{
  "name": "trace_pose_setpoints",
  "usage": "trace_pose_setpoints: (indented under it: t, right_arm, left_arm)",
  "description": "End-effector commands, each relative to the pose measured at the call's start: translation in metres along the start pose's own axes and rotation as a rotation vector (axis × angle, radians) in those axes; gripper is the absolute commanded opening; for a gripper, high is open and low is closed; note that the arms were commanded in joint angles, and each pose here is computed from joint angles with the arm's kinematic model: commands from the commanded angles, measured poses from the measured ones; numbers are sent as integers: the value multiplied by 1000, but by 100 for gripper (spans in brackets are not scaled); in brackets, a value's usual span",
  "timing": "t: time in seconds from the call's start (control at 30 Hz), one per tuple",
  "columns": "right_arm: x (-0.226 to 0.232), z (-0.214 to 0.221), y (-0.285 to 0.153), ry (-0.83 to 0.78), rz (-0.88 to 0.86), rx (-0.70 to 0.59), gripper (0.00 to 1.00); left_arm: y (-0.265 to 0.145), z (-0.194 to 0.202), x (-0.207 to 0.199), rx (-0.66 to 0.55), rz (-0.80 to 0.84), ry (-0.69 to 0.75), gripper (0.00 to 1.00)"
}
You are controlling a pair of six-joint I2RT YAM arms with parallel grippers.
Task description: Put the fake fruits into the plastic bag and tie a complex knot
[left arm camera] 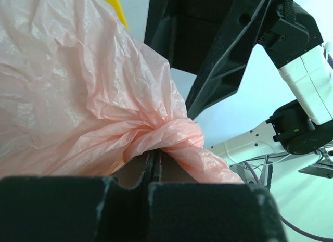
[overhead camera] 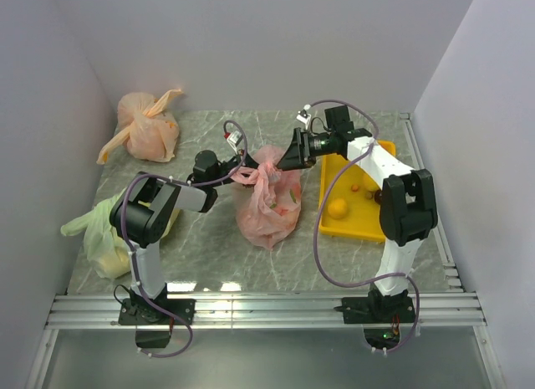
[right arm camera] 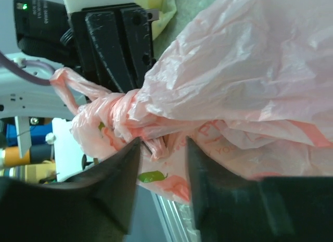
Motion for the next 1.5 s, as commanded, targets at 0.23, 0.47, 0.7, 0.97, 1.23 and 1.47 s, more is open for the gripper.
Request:
trace_pose_setpoints:
  t: [0.23,0.47,0.7,0.97,1.23,1.47]
  right_arm:
    - [5,2,13,-129,64,37,57]
    - [12,11,14,-170,54,62,57]
    - [23,22,4,-187,20,78,60]
    - [31,30,21,-124,-61,94,62]
    - [31,15,42,-60,-113,61,62]
    - [52,13,56,-98,-253,84,65]
  left_arm:
    - [7,-2,-22,23,64,112,1]
    - [6,-2,-18,27,39,102,0]
    - [4,-6,-12,-3,9,90,0]
    - [12,-13,-17,-18,43,79,1]
    - [20,-1,-29,25,112,89,1]
    - [29,17,-26,108,126,139,1]
Point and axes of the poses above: each gripper's point midway between its finger pads, its own y axis out along the fingers, its own x axis along the line the jaws close on, z = x × y, the point moved 1 cm from there along -y, back along the fingers, and after that the axes turned 10 degrees about -y, right-handed, at the moved point
